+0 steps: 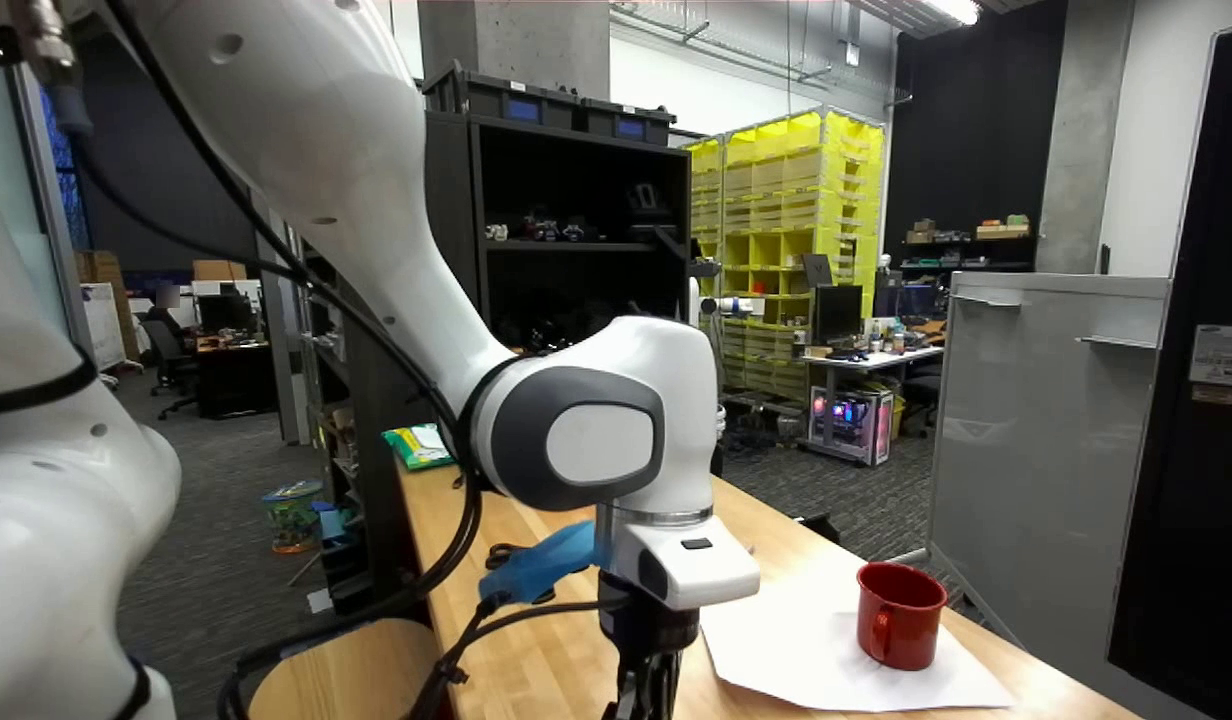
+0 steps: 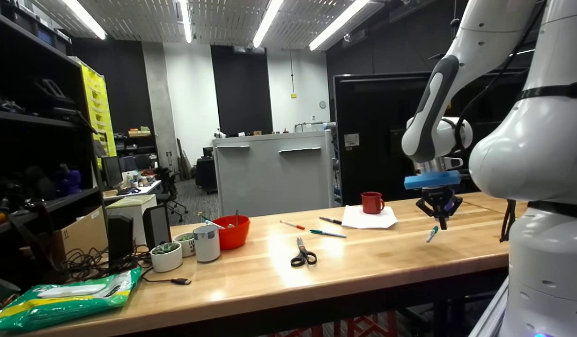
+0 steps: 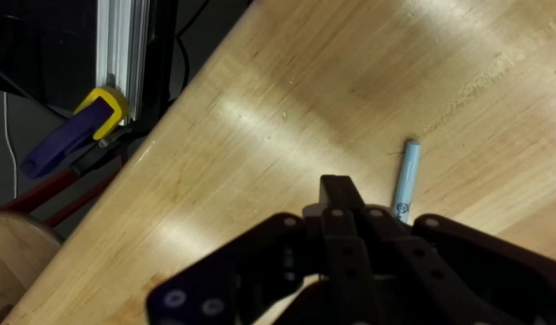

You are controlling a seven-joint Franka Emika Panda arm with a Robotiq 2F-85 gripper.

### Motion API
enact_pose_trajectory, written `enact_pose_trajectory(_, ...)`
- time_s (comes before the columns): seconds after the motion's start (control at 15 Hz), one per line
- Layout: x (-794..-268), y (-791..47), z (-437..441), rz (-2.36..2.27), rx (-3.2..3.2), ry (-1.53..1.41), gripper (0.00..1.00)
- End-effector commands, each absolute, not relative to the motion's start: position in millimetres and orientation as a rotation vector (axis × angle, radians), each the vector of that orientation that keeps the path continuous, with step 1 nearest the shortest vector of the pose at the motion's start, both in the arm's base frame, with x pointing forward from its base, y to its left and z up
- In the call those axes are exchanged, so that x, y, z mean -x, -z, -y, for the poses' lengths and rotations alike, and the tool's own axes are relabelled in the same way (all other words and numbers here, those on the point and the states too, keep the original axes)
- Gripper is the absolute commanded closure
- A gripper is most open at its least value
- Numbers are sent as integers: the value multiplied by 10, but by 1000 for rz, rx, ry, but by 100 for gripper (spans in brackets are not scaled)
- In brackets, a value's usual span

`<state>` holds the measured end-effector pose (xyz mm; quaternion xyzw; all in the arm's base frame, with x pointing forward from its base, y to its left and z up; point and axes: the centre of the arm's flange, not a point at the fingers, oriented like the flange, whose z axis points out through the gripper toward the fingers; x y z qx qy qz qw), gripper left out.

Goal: Move the left green marker to the right, then turn it to the right

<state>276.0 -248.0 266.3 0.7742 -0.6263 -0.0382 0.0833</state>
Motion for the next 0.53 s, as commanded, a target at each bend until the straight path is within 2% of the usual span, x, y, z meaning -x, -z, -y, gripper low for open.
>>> enact_pose_trajectory(0.0,-2599,-2483,2320,1856,-2303,112,100)
enact_pose_trajectory(0.47,-2609,-2336,2334,1856,-2315,139,100)
